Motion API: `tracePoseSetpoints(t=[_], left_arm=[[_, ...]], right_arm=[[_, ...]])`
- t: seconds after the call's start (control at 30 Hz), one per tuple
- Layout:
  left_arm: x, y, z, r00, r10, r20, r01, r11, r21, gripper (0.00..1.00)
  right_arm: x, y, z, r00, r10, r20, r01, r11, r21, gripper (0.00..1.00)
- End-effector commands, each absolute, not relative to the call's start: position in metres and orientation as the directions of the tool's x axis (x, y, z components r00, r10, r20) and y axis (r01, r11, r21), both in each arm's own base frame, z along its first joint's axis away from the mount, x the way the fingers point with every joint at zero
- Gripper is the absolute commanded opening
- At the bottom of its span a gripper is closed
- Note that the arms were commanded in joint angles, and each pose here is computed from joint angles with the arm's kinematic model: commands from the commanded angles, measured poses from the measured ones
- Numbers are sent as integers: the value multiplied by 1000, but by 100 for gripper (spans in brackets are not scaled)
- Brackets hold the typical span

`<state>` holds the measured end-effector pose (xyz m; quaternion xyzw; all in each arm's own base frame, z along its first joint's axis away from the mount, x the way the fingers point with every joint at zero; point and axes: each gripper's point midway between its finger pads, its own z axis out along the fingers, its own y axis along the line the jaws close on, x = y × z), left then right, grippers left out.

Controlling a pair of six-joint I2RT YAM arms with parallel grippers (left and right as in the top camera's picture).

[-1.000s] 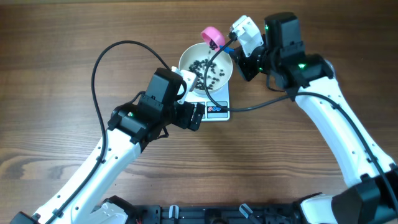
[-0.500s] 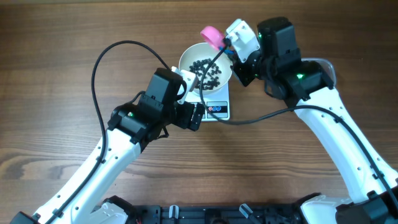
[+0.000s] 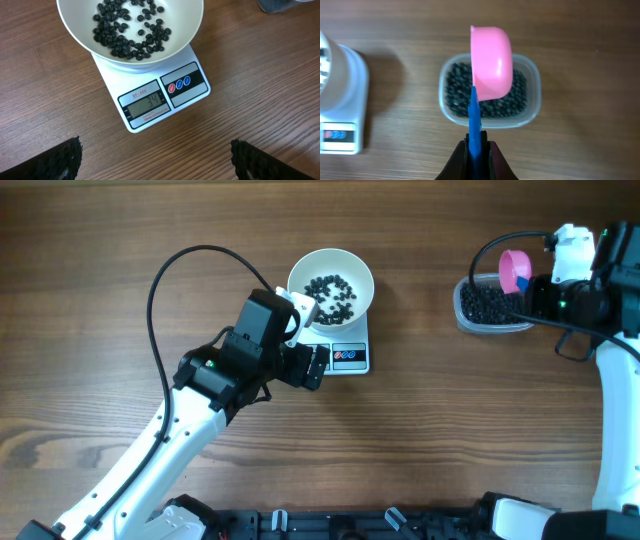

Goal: Scoop item into bowl and weigh 150g on scale
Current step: 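Return the empty scoop with the right gripper into the bean tub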

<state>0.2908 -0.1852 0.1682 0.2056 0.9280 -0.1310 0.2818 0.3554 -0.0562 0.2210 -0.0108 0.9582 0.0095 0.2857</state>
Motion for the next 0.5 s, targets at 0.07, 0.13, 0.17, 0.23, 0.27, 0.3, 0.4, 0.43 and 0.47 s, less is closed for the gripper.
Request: tracePoseSetpoints(t=[0.07, 0.13, 0.17, 0.23, 0.27, 0.3, 0.4, 0.43, 0.47], left_arm=[[290, -183, 164, -765, 303, -568, 442, 889, -121, 100], [290, -183, 164, -765, 303, -568, 442, 889, -121, 100], [290, -183, 164, -766, 303, -568, 442, 889, -121, 100], [290, -183, 164, -765, 303, -568, 442, 889, -121, 100], [290, -183, 164, -765, 303, -568, 442, 889, -121, 100], [290, -183, 164, -766, 303, -568, 442, 889, -121, 100], [290, -183, 164, -765, 303, -568, 442, 889, -121, 100], [290, -183, 164, -765, 303, -568, 442, 889, -121, 100], [290, -183, 164, -766, 303, -568, 442, 889, -121, 100]], right_arm=[[353, -83, 179, -913, 42, -406, 77, 994, -72, 4], [354, -88, 166, -925, 85, -369, 122, 990, -76, 4], [356, -89, 159, -931, 89, -353, 124, 989, -75, 4], [360, -90, 138, -949, 93, -302, 120, 990, -71, 4], [361, -90, 131, -954, 96, -285, 120, 990, -68, 4], [363, -90, 126, -955, 101, -279, 124, 990, -65, 4], [369, -82, 117, -955, 116, -272, 124, 992, -10, 4], [370, -78, 115, -957, 117, -267, 117, 993, 16, 5], [370, -73, 112, -959, 115, -260, 108, 993, 41, 4]])
